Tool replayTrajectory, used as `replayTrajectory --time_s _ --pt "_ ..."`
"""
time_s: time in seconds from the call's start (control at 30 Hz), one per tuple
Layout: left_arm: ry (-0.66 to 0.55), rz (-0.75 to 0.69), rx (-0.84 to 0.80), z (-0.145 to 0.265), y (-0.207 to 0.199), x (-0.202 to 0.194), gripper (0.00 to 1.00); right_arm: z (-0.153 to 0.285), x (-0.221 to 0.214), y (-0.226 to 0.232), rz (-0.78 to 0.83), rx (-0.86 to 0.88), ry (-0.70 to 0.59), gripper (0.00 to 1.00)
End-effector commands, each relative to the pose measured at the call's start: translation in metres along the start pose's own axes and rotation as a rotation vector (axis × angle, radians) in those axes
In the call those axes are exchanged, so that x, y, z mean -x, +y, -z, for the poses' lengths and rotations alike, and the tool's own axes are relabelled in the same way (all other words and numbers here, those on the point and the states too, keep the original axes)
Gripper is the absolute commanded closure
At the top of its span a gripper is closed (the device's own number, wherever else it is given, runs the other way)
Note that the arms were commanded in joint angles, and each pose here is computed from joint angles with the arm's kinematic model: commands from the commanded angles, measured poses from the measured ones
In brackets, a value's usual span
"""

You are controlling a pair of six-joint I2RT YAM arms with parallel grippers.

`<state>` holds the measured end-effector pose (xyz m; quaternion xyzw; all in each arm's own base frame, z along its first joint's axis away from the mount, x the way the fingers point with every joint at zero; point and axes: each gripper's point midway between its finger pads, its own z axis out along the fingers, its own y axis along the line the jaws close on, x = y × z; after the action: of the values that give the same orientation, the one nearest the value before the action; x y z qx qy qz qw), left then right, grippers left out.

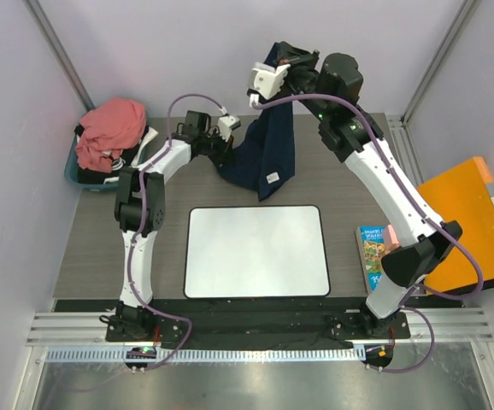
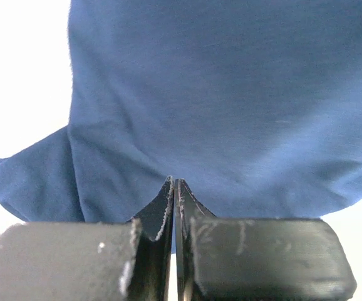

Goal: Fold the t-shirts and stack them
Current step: Flatten the tshirt out

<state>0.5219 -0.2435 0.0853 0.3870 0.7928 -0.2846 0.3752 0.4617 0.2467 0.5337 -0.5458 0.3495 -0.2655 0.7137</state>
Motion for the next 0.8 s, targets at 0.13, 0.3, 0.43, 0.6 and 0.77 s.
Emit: replayTrajectory --time_s 0.13,0.3,0.43,0.6,0.77 --pt "-0.035 0.015 0.013 0.008 0.001 0.023 0.81 0.064 -0.035 -0.085 0.063 -0.214 0.133 0.99" --pt "-0.077 0.022 -0.142 0.018 -0.032 0.044 0.10 0.077 -0.054 -0.105 0.058 -0.265 0.191 0.99" --pt "-0.044 -0.057 -0.214 0.010 -0.053 0.037 0.00 0.080 -0.061 -0.088 0.079 -0.228 0.209 0.99" --pt "0.023 -0.138 -0.248 -0.004 -0.070 0.012 0.00 0.080 -0.072 -0.064 0.061 -0.179 0.228 0.99" --pt "0.057 -0.215 -0.265 -0.020 -0.084 -0.002 0.00 0.078 -0.073 -0.059 0.019 -0.188 0.221 0.99"
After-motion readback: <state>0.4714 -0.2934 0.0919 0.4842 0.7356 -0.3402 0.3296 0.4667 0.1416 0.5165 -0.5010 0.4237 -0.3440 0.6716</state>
